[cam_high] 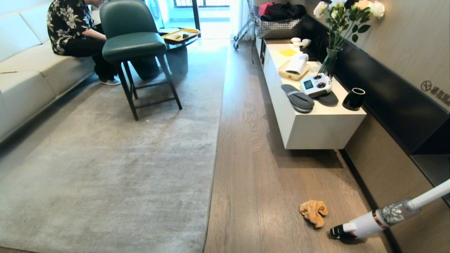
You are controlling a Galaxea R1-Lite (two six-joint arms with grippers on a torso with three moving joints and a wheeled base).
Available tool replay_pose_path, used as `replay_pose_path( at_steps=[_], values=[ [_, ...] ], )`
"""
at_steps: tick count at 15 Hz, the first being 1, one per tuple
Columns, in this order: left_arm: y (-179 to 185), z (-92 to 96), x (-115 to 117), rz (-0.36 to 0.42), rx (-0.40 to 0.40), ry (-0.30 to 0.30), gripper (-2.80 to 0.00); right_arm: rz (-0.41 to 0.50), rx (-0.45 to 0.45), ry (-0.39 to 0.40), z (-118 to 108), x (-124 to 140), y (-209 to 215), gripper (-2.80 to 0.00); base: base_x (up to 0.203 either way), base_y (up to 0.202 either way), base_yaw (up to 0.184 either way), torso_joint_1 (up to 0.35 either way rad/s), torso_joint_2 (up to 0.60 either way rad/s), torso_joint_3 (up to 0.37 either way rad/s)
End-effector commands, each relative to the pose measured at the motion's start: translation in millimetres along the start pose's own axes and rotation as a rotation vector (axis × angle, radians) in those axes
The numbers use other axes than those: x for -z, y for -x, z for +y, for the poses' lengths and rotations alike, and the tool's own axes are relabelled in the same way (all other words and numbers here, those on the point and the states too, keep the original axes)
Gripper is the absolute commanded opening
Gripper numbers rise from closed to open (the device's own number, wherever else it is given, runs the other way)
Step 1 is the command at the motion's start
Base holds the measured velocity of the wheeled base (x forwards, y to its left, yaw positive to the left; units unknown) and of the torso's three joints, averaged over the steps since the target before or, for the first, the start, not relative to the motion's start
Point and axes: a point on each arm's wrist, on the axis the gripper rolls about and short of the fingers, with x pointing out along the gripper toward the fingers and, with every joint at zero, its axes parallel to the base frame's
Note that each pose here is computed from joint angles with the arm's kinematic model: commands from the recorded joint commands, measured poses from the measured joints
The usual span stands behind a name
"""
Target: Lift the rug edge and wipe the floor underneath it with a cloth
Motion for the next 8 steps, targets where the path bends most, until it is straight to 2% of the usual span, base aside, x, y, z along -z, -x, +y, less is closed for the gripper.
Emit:
replay_pose_path(
  at_steps=[1,8],
  values=[
    [0.0,0.0,0.0,0.000,0.000,-0.001,-2.80,0.002,0.000,0.001,0.0,0.0,-0.1,-2.80,0.000,0.000,0.000,-0.017,-0.42,-0.429],
    [0.0,0.0,0.0,0.000,0.000,-0.001,-2.80,0.002,0.000,0.001,0.0,0.0,-0.1,-2.80,0.000,0.000,0.000,0.046,-0.45,-0.397]
  ],
)
